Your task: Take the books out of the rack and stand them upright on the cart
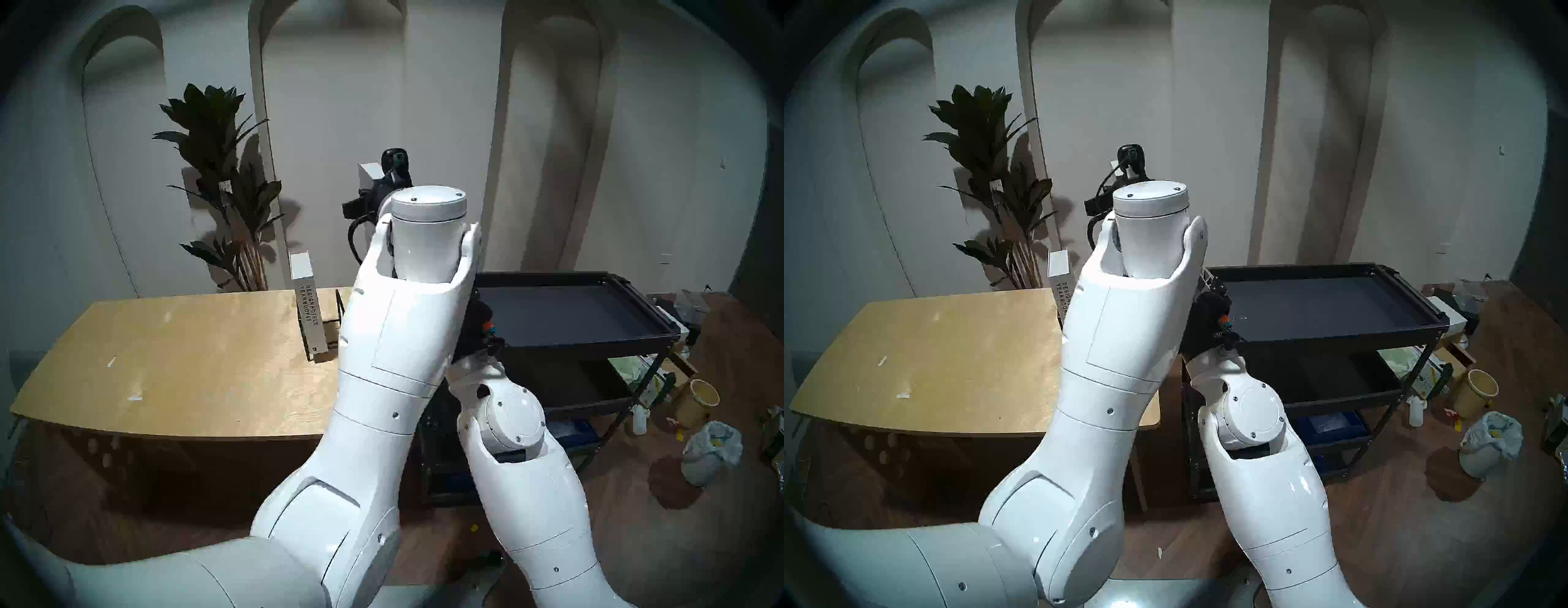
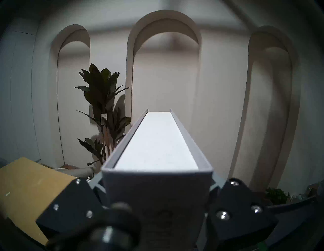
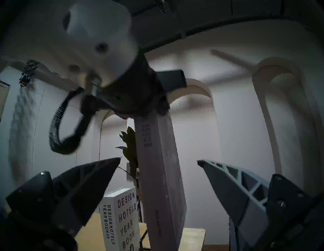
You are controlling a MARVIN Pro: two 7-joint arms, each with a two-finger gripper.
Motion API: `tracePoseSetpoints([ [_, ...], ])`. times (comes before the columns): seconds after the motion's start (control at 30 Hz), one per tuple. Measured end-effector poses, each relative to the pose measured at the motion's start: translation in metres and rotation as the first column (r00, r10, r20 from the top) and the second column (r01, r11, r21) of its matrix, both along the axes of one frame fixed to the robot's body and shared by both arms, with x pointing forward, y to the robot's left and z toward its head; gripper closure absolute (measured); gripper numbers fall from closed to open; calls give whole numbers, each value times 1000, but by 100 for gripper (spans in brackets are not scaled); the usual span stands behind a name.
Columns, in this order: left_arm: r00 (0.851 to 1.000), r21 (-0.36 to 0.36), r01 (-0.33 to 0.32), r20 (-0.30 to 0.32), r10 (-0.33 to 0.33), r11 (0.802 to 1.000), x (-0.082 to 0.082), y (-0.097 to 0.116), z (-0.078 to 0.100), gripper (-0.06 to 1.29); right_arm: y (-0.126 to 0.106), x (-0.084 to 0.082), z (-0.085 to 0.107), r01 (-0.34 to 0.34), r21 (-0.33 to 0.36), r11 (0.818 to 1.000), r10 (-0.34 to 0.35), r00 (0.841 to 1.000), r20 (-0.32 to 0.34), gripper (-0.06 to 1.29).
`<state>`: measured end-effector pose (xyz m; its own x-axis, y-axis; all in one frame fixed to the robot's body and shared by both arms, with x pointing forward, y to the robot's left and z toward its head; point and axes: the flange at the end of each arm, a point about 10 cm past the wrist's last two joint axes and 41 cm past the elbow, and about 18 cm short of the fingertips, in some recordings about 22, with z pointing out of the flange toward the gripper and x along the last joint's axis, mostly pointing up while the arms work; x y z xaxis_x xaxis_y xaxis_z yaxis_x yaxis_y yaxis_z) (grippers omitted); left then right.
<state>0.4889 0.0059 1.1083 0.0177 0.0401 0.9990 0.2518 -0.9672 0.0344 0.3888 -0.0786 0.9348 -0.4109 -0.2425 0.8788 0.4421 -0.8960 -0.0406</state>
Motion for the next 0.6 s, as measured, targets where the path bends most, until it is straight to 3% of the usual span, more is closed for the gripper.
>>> tracePoseSetpoints([
  [0.33,997,26,-28,75,26,999,-3,-13,6,70,3,1,-11,128,55,990,-125,991,-47,-2],
  [0.6,994,9,-33,106,32,999,-15,-11,17,70,-6,14,-9,170,154,973,-156,983,-99,-2],
])
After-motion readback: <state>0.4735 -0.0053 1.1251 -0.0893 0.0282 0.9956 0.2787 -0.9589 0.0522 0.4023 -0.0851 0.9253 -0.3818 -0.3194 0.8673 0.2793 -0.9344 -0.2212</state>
